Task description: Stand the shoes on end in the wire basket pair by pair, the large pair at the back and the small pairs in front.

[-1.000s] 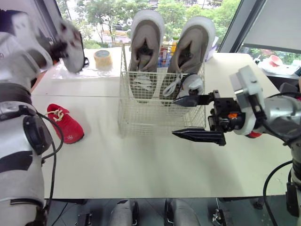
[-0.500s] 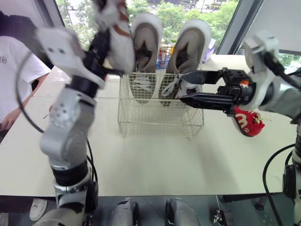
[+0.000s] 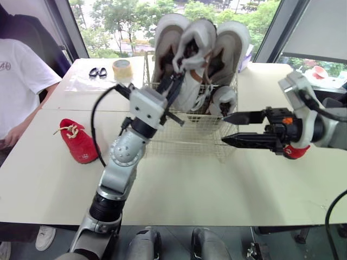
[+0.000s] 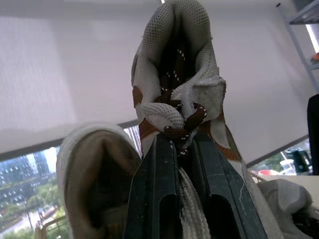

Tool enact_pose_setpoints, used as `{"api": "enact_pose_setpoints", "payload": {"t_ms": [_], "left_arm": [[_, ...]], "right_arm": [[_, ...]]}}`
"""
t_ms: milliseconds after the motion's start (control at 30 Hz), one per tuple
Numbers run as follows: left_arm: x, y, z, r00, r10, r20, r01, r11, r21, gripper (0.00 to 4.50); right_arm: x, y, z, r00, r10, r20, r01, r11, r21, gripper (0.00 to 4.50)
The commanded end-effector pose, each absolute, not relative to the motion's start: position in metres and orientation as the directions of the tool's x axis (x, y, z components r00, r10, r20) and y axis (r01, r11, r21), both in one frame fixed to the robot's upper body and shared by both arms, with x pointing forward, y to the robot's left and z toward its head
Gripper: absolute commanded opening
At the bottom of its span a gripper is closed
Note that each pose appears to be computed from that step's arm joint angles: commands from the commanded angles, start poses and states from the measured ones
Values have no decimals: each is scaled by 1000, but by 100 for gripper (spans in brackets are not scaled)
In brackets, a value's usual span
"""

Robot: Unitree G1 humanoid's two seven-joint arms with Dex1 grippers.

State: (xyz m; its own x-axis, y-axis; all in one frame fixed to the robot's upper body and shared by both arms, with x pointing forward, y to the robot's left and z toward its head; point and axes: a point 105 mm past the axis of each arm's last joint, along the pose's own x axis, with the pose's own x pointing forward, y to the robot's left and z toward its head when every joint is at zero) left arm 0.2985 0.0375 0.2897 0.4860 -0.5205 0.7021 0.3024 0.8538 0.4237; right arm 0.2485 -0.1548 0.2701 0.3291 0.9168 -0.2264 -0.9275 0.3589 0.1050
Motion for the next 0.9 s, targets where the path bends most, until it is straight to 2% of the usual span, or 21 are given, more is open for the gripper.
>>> {"api": "enact_pose_setpoints", "payload": {"t_ms": [33,367,467,700,800,900], "left_arm": [[297,37,298,425,-482,766,175,874,453,4],[327,31,260,497,-481,723,208,874,439,4],[344,36,249,594,-454,665,198,883,426,4],[329,38,251,593,-472,652,245,877,413,4],[323,42,256,590,-474,654,268,878,396,118],[316,43,260,584,-506,635,291,861,417,273]], "right_arm": [[238,-161,281,372,905,-205,-919,390,55,450],[229,-164,285,428,883,-195,-895,444,46,450],[233,-164,283,448,873,-194,-885,463,43,450],[239,-163,277,446,873,-200,-886,462,40,450],[242,-161,277,435,882,-184,-892,449,43,450],[245,-160,273,425,886,-187,-897,440,46,450]]}}
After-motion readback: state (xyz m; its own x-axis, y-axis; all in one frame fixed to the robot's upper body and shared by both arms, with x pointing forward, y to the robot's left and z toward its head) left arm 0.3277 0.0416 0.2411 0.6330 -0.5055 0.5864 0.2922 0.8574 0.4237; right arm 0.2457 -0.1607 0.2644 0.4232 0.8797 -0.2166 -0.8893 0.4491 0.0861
